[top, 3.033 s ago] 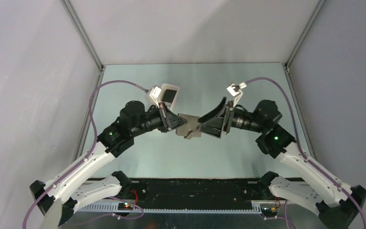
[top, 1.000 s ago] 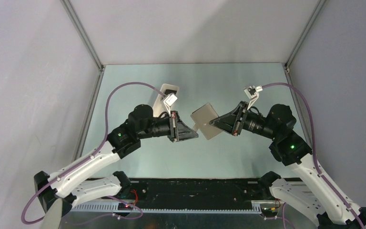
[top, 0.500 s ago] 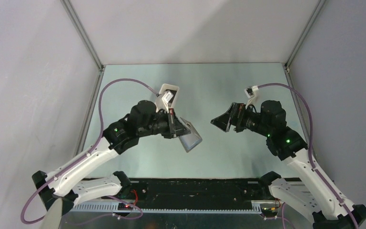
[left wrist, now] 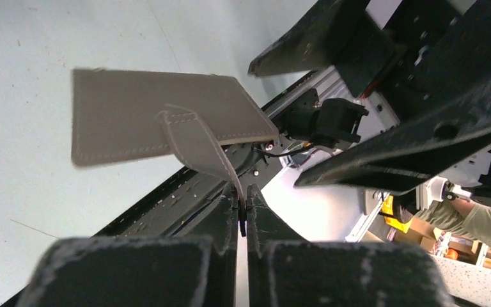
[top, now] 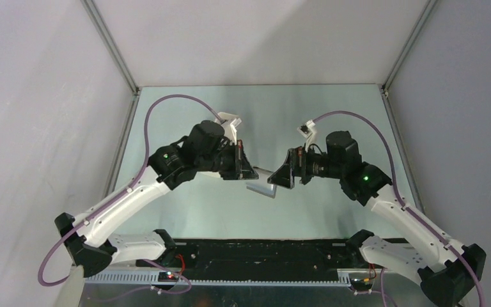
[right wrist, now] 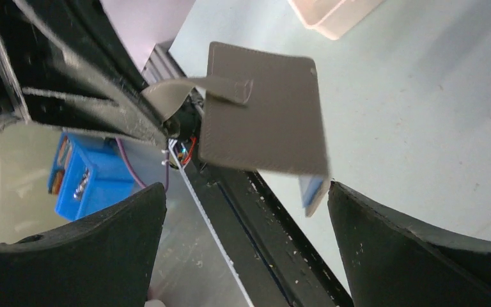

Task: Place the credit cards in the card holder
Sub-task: Open the card holder.

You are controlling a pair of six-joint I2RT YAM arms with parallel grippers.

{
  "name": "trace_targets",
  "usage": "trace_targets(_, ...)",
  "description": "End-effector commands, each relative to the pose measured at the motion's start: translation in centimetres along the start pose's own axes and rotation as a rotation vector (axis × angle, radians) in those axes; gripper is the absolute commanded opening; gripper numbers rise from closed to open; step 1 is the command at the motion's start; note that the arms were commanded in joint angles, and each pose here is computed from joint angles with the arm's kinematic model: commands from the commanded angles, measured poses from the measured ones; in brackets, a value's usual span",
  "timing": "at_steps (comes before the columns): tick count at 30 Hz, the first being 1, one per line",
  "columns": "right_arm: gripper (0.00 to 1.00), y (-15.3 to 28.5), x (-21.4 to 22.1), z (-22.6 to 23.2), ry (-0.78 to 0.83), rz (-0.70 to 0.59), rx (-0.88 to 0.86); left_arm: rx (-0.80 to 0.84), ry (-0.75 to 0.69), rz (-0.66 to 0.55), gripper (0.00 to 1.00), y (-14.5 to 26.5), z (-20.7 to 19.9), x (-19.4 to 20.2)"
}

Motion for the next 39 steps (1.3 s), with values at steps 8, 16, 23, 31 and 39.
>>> trace_targets(8,0.99,-0.8,0.7,1.5,0.254,-0.042,-0.001,0.127,-0.065,-0.046,0.00,2.4,-3.2,-2.6)
trace_targets(16,1.00,0.9,-1.4,0.7,0.335,-0.143,0.072,0.214,-0.131,0.023,0.00,3.5,-4.3,-1.8)
trace_targets(23,0.99,1.9,-1.3,1.4,0.402,-0.120,0.005,0.298,-0.179,0.051,0.00,4.6,-5.4,-1.5)
trace_targets(31,0.97,1.3,-0.6,4.4,0.422,-0.051,-0.217,0.397,-0.232,0.037,0.00,6.4,-7.3,-2.1)
trace_targets(39,0.25,1.0,-1.3,5.6,0.365,-0.071,-0.281,0.405,-0.239,0.032,0.00,6.6,-7.5,-2.1)
Point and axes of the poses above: each gripper's point midway between its finger pads, its own y axis back along the fingers, its own z axis along the line the jaws close on, x = y × z, the point moved 5 cm from there along y, back along the fingers, and after that the axes turned 13 degrees about -y, right-handed, at the moved point
